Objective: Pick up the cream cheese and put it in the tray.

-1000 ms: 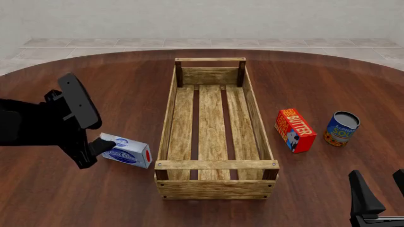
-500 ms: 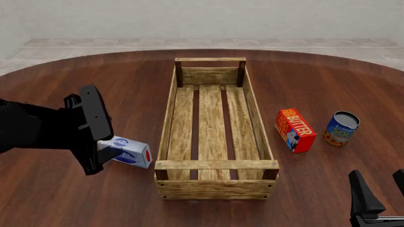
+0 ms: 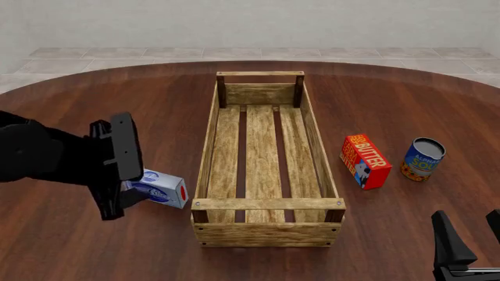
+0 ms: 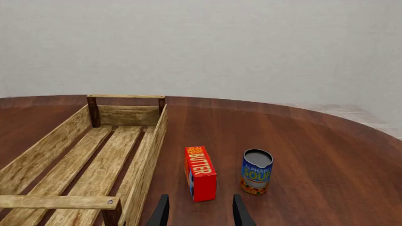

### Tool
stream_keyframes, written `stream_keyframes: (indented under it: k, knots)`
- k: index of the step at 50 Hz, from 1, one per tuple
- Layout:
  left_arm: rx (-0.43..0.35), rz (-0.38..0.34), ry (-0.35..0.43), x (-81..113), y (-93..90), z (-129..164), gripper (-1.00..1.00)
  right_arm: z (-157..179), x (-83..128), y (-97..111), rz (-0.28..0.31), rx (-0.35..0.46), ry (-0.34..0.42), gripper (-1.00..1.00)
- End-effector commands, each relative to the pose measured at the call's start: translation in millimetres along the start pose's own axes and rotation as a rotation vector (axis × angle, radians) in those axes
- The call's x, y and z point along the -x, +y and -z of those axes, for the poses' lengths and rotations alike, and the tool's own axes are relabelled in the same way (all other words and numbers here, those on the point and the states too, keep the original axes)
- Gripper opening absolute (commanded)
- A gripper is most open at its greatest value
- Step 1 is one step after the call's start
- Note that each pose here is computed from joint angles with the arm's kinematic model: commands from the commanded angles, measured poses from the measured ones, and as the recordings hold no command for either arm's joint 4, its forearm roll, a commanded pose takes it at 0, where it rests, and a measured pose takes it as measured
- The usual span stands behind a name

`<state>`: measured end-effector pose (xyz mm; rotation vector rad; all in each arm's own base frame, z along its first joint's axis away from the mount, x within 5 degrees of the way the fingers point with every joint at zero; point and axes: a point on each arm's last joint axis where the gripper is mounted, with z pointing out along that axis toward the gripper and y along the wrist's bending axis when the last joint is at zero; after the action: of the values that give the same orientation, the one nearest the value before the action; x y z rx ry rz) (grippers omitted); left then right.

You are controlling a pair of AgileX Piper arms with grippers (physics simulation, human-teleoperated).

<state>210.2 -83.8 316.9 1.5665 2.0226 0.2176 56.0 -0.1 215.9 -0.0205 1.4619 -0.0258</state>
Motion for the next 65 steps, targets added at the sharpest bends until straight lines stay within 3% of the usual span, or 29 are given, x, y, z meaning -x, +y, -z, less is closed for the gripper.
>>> stream_keyframes:
  k: [1, 6, 11, 17, 31, 42, 48, 65]
  knots:
    - [0.005, -0.034, 0.030, -3.6, 15.2, -8.0, 1.00, 0.0, -0.1, 0.0, 0.000, 0.000, 0.000, 1.00]
    - [0.010, -0.052, 0.040, -7.9, 18.2, -21.2, 1.00, 0.0, -0.1, 0.0, 0.000, 0.000, 0.000, 1.00]
    - [0.002, -0.052, 0.013, 1.8, 11.2, -22.5, 1.00, 0.0, 0.0, 0.0, 0.000, 0.000, 0.000, 1.00]
    - [-0.016, -0.064, 0.035, -6.5, 7.1, -34.5, 1.00, 0.1, 0.4, 0.0, 0.000, 0.000, 0.000, 1.00]
    - [0.034, -0.102, -0.006, -3.7, 5.1, -45.9, 1.00, 0.0, 0.1, 0.0, 0.000, 0.000, 0.000, 1.00]
    - [0.089, -0.177, -0.056, -0.5, -1.6, -42.6, 1.00, 0.0, 0.1, 0.0, 0.000, 0.000, 0.000, 1.00]
    - [0.075, -0.275, -0.004, -21.7, -8.7, -54.3, 1.00, 0.0, 0.1, 0.0, 0.000, -0.001, 0.000, 1.00]
    - [0.065, -0.283, -0.021, -8.0, -2.5, -46.5, 1.00, 0.0, 0.2, 0.0, 0.000, 0.000, 0.000, 1.00]
